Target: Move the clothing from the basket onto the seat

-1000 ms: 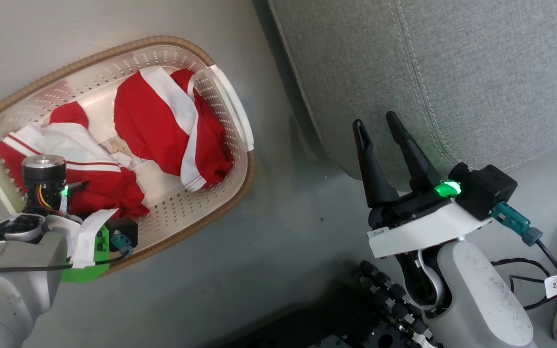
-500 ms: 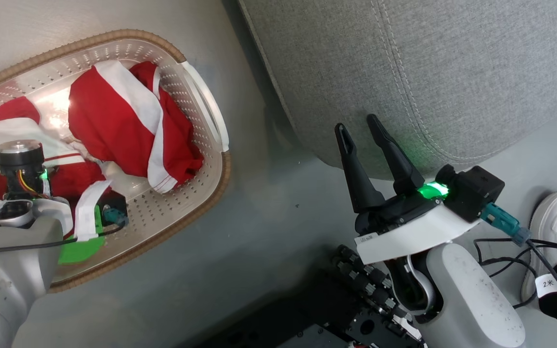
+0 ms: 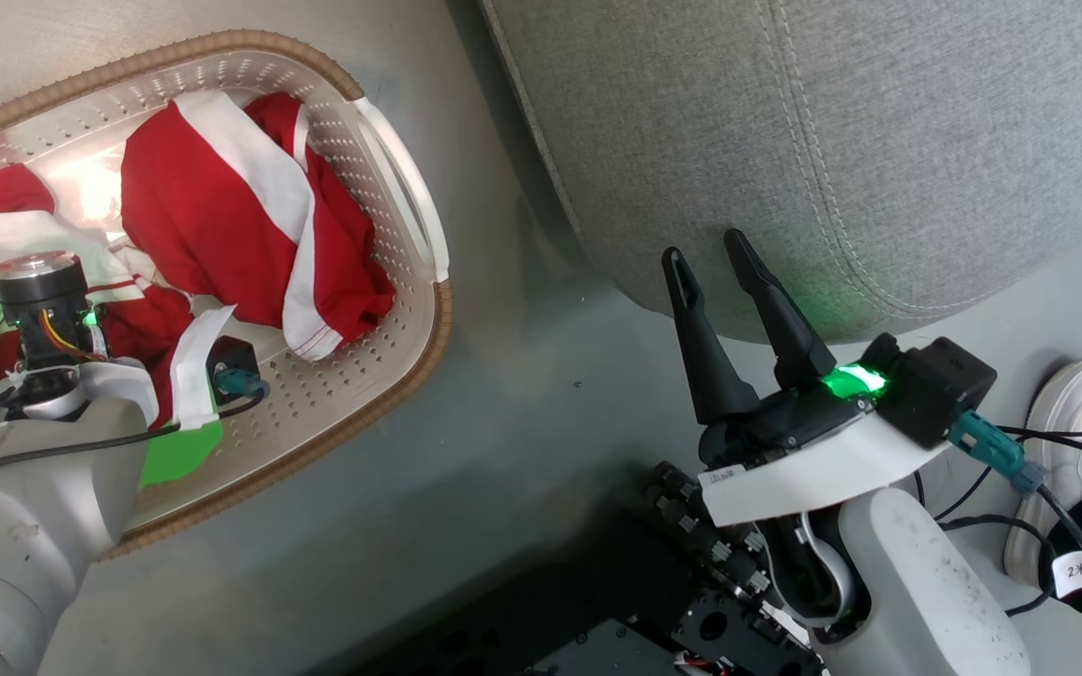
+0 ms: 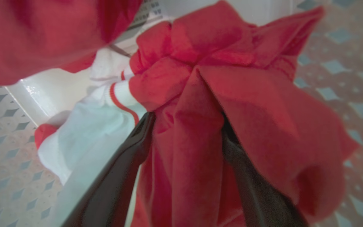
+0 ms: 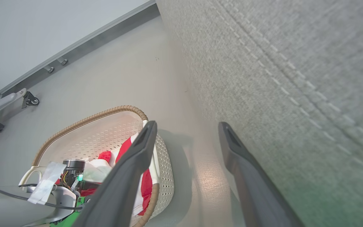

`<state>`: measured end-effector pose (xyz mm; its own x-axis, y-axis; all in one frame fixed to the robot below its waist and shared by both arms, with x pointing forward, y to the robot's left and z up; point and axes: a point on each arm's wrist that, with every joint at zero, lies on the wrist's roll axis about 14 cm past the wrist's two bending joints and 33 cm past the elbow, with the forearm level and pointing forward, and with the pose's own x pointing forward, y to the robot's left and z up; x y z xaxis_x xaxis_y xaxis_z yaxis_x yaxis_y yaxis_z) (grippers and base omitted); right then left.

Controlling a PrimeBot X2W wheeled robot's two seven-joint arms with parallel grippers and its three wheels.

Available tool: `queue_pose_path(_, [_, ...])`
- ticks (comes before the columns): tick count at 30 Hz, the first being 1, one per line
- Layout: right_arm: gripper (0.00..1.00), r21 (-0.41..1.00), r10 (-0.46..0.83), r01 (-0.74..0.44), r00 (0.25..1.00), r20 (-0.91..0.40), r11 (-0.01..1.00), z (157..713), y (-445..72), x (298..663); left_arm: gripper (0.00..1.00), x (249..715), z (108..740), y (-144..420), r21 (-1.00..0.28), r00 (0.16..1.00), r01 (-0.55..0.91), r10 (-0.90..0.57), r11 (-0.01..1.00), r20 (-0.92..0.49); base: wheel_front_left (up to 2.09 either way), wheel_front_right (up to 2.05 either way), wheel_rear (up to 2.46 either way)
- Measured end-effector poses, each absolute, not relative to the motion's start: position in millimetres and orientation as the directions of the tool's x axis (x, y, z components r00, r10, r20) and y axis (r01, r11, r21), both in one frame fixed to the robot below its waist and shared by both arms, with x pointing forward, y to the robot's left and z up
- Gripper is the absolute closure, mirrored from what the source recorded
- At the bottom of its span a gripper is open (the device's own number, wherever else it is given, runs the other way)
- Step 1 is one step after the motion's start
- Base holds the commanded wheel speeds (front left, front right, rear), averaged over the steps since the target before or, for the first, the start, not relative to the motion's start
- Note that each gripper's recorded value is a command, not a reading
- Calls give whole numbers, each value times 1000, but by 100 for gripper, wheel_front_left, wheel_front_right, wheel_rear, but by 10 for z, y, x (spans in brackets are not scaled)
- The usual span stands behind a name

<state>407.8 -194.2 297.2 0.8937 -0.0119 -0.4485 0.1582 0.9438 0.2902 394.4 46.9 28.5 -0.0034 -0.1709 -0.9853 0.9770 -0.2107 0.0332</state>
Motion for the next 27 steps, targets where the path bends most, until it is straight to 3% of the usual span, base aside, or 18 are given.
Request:
queue_pose_path(1, [0, 291, -13, 161, 892, -452, 943, 2962, -1940, 4066, 0, 3948, 280, 471, 33, -3, 978, -169, -208, -986, 0, 0, 0])
queue_pose_path(2, [0, 292, -12, 163, 890, -457, 942, 2950, -1935, 4052, 31, 3951, 273, 485, 30, -2, 979, -160, -200, -987, 0, 0, 0])
queue_pose_path(3, [0, 293, -12, 163, 889, -458, 942, 2944, -1931, 4048, 88, 3952, 270, 487, 27, -3, 982, -158, -189, -987, 0, 0, 0])
queue_pose_path(4, [0, 293, -11, 163, 889, -459, 942, 2940, -1929, 4049, 100, 3960, 268, 484, 27, -3, 983, -159, -184, -987, 0, 0, 0])
queue_pose_path(11, [0, 295, -11, 162, 891, -453, 942, 2965, -1930, 4057, 100, 4036, 288, 498, 42, 13, 982, -155, -183, -988, 0, 0, 0])
queue_pose_path(17, [0, 286, -9, 136, 914, -406, 948, 3101, -1968, 4195, 100, 4101, 363, 531, 34, 21, 994, -118, -102, -993, 0, 0, 0])
queue_pose_path(27, [0, 213, -38, 120, 934, -354, 970, 3345, -2121, 4235, 100, 4055, 761, 233, 45, 31, 997, -227, -55, -973, 0, 0, 0])
